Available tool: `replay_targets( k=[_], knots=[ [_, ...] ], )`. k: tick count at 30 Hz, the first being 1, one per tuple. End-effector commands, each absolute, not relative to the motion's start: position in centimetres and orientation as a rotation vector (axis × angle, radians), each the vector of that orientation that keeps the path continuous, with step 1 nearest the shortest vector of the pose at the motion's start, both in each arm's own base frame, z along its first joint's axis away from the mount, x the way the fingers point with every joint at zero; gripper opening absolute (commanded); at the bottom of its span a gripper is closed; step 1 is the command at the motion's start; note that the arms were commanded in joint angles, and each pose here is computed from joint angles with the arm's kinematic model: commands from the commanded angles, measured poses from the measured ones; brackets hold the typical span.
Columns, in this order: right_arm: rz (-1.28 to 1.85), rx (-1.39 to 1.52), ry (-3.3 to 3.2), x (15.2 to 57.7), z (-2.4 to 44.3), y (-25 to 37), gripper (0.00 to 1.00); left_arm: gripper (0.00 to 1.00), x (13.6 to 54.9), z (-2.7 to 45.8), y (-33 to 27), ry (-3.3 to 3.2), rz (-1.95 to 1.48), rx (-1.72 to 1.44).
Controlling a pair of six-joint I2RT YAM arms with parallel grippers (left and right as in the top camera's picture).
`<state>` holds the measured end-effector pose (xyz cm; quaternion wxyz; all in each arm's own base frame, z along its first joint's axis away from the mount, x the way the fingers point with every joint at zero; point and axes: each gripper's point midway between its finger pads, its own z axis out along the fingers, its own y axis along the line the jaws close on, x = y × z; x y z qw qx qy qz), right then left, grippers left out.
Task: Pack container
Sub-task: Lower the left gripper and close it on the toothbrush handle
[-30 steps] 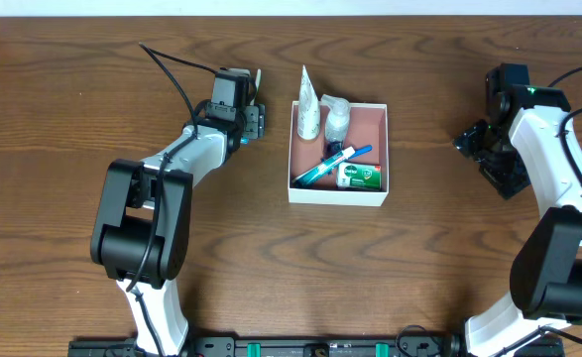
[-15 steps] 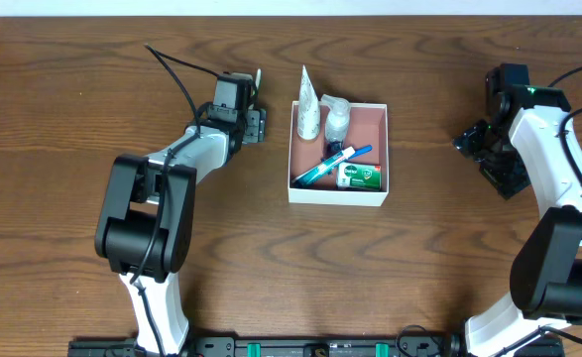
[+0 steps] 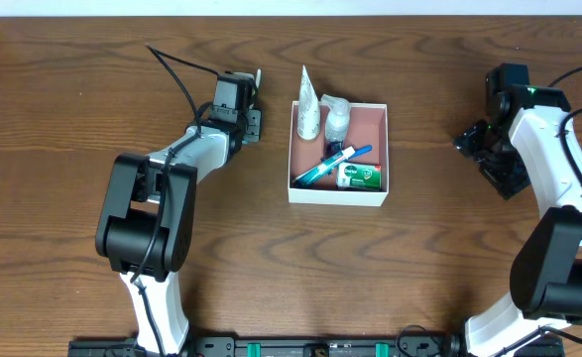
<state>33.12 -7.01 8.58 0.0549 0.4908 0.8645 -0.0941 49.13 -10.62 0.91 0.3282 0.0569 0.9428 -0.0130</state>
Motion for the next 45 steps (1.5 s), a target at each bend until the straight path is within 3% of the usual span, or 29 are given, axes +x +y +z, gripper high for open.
replay_targets(
  k=[1, 16, 18, 29, 38, 40, 45],
  knots=[
    [-0.301, 1.489, 2.62, 33.2, 8.6, -7.4, 0.99, 0.56, 49.6, 1.0, -10.6, 2.461, -0.033, 0.151],
    [-0.301, 1.489, 2.62, 33.2, 8.6, -7.4, 0.99, 0.55, 49.3, 0.0, -11.0, 2.485, -0.068, 0.167],
    [-0.301, 1.489, 2.62, 33.2, 8.6, -7.4, 0.99, 0.47, 49.3, 0.0, -11.1, 2.484, -0.068, 0.168],
    [-0.302, 1.489, 2.62, 33.2, 8.6, -7.4, 0.99, 0.3, 49.3, 0.0, -11.1, 2.483, -0.068, 0.168],
    [-0.301, 1.489, 2.619, 33.2, 8.6, -7.4, 0.99, 0.29, 49.8, 0.4, -11.2, 2.457, -0.073, 0.165],
    [-0.301, 1.489, 2.619, 33.2, 8.6, -7.4, 0.99, 0.22, 49.9, 0.5, -11.2, 2.451, -0.074, 0.164],
    [-0.301, 1.488, 2.62, 33.2, 8.6, -7.4, 0.99, 0.22, 49.9, 0.5, -11.2, 2.451, -0.074, 0.164]
  ],
)
